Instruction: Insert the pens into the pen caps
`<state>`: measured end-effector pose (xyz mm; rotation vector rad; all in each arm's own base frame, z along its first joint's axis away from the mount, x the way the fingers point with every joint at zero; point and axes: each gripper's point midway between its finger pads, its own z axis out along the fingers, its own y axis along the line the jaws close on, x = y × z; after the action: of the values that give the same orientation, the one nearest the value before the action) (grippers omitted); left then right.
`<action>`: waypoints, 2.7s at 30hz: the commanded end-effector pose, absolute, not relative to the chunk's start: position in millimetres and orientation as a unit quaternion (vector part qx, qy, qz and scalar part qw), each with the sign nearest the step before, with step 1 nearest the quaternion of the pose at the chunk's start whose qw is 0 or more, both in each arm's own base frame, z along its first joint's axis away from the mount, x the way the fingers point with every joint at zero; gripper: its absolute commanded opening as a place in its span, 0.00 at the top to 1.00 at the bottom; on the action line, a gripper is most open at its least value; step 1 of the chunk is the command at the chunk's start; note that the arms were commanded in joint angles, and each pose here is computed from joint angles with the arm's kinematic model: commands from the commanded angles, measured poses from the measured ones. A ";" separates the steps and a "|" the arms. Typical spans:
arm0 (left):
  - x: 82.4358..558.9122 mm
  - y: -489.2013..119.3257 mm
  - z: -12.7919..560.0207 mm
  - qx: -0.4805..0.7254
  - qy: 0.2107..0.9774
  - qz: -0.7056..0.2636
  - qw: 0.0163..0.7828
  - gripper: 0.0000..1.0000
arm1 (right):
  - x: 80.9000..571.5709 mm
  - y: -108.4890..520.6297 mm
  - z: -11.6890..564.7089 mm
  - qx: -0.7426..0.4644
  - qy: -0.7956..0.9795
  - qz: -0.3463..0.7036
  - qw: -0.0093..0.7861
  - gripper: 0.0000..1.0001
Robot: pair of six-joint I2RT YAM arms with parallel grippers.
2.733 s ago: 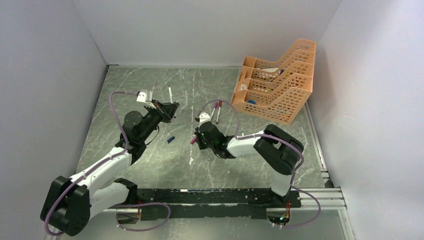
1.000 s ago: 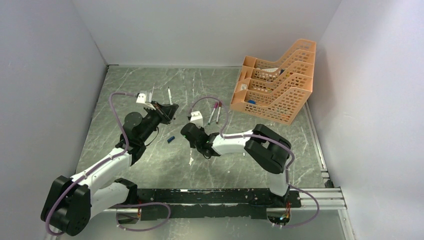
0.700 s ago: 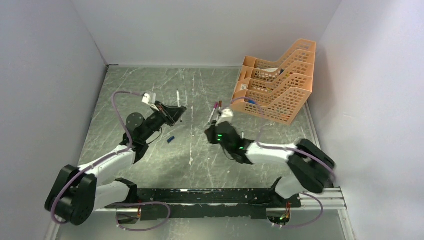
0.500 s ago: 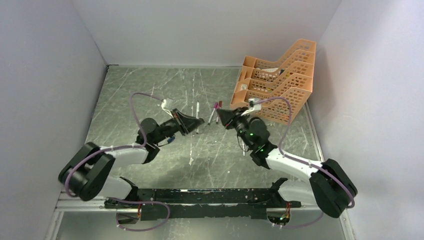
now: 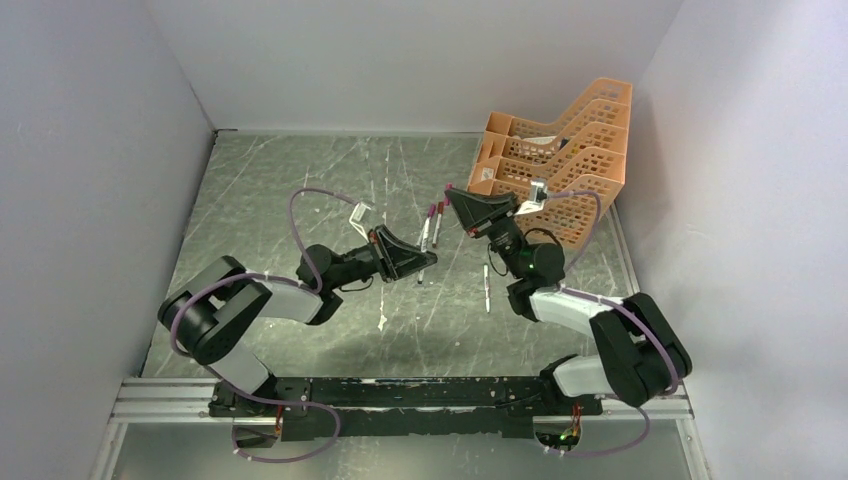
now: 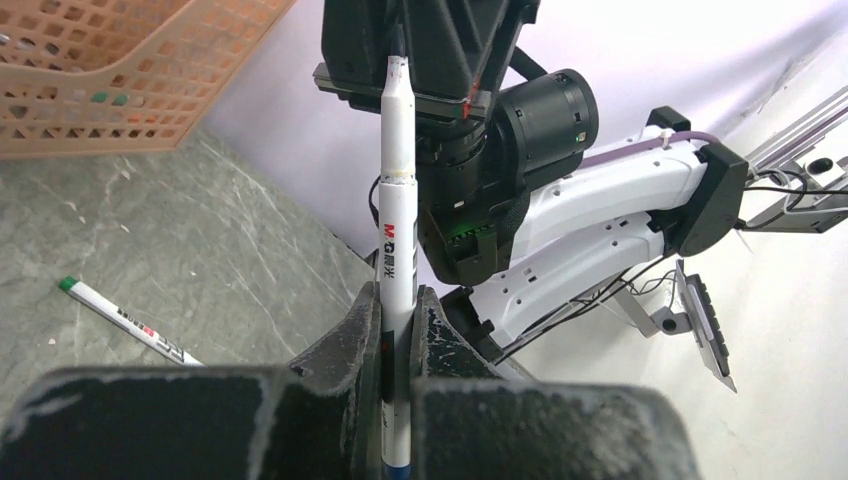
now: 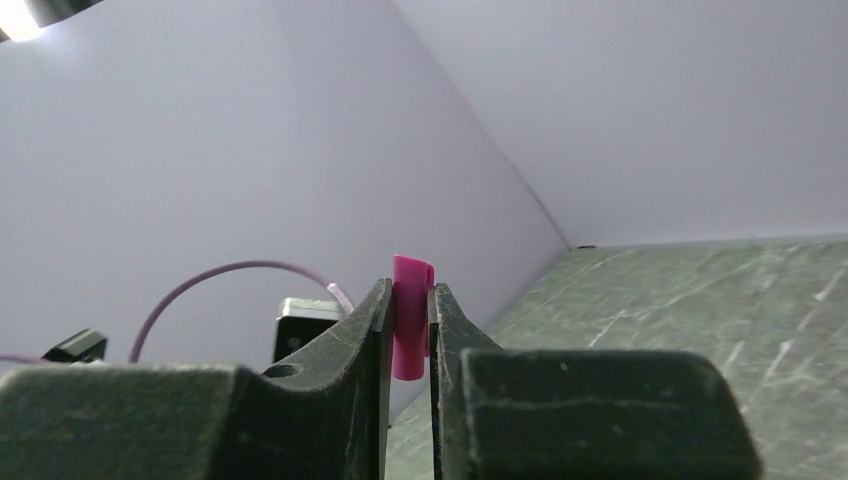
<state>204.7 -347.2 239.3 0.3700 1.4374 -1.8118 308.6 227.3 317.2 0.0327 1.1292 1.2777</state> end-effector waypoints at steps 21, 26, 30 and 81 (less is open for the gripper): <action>194.8 -357.4 268.9 0.200 0.495 -0.736 0.417 0.93 | 280.0 248.6 340.1 -0.058 0.443 0.629 0.636 1.00; 194.0 -358.4 267.9 0.202 0.495 -0.738 0.413 0.93 | 280.0 250.8 339.3 -0.060 0.441 0.635 0.631 1.00; 194.5 -357.5 267.6 0.203 0.498 -0.731 0.419 0.93 | 279.5 251.3 339.4 -0.060 0.439 0.639 0.629 1.00; 197.1 -361.4 258.7 0.201 0.518 -0.726 0.405 0.93 | 268.6 251.3 352.5 -0.073 0.437 0.625 0.642 1.00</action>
<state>204.8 -364.3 243.3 0.4690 1.4024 -1.8276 273.7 255.4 329.9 -0.1319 1.0812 1.4522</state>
